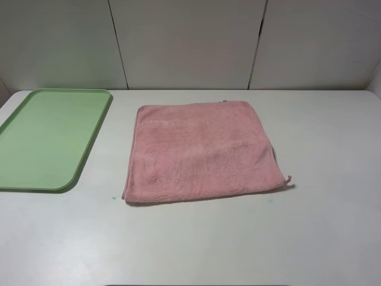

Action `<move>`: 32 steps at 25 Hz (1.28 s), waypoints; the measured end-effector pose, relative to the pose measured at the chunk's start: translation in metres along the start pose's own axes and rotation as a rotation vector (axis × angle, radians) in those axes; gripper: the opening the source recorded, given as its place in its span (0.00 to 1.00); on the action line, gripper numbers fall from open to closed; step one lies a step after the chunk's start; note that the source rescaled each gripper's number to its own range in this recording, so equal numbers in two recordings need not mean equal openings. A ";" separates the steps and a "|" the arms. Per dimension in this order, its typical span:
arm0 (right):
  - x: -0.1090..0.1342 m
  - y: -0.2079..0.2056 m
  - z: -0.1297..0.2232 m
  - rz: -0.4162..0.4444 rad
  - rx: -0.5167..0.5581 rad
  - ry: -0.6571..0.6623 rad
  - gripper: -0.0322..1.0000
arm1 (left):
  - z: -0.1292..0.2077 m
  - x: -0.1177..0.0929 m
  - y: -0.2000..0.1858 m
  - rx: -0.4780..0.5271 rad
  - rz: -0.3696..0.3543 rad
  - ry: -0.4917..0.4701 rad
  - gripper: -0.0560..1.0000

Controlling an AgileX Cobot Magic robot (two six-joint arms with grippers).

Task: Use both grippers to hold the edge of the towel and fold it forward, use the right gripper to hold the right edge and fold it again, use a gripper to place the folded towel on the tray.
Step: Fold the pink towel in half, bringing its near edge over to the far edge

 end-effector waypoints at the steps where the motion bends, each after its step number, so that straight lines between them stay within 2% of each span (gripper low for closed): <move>1: 0.000 0.000 0.000 0.000 0.000 0.000 1.00 | 0.000 0.000 0.000 0.000 0.000 0.000 1.00; 32: 0.000 0.000 0.000 -0.003 -0.001 0.002 1.00 | 0.000 0.000 0.000 0.000 -0.002 0.001 1.00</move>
Point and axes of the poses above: a point on each arm's last joint axis where the gripper is mounted, y pointing out along that axis toward the gripper, x along the wrist's bending axis when the last joint is at zero, z = x × y, the point moved 5 cm from there along y, pointing out along that axis toward the gripper, and after that the axes turned 14 degrees about -y, right-handed, at the moved point
